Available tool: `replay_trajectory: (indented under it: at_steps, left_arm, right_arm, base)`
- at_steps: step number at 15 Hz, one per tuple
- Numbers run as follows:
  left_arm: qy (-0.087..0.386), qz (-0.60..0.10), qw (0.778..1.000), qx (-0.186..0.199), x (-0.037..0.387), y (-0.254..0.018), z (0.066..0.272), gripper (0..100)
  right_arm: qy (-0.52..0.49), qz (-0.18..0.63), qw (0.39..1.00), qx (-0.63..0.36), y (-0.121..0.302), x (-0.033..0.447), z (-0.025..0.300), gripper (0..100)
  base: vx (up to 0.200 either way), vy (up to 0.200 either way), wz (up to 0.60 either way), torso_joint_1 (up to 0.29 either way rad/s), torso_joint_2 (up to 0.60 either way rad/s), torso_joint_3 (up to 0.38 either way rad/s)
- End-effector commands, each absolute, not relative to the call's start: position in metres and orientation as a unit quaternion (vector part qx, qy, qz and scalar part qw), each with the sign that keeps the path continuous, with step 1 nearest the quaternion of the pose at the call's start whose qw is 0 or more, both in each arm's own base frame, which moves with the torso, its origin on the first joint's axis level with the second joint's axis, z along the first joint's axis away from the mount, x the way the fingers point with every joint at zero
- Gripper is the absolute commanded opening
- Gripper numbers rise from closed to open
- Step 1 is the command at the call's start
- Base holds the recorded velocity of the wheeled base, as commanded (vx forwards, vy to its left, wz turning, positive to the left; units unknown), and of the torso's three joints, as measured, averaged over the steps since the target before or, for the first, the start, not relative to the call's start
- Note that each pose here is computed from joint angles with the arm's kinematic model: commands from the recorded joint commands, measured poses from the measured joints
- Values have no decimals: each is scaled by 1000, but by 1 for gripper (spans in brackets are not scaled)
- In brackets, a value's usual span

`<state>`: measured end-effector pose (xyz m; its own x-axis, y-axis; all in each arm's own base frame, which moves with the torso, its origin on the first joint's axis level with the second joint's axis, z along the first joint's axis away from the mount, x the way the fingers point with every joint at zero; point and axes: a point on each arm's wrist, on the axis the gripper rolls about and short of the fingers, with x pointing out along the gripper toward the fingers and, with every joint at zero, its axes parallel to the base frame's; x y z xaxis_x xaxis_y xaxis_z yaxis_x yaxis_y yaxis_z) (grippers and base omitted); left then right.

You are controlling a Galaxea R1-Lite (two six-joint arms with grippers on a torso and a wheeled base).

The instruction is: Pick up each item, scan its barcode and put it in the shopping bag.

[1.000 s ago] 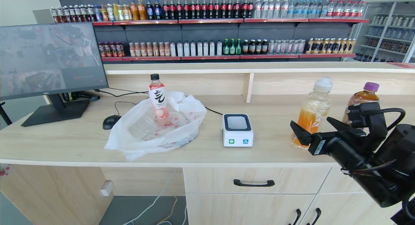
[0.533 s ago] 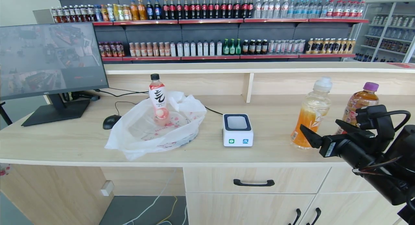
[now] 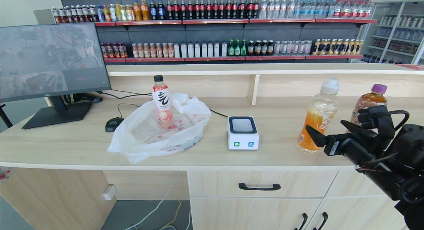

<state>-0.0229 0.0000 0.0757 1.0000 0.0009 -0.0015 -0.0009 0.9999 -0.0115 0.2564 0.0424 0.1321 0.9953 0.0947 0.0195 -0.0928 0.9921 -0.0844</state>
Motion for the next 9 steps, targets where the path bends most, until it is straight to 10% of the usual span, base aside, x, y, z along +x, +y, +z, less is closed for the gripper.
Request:
replay_trajectory:
  at_steps: [1,5,9]
  left_arm:
    - [1,1,1000,-6,-23,0,76,100]
    - [0,1,1000,-5,-23,0,76,100]
    - [0,1,1000,-5,-23,0,76,100]
  right_arm:
    - [-4,47,998,-44,42,257,128,100]
    - [5,49,998,-45,42,253,124,100]
    - [8,61,997,-45,47,245,124,100]
  base:
    - [0,-200,0,2,2,2]
    - [0,-200,0,4,2,-1]
    - [0,0,0,0,0,0]
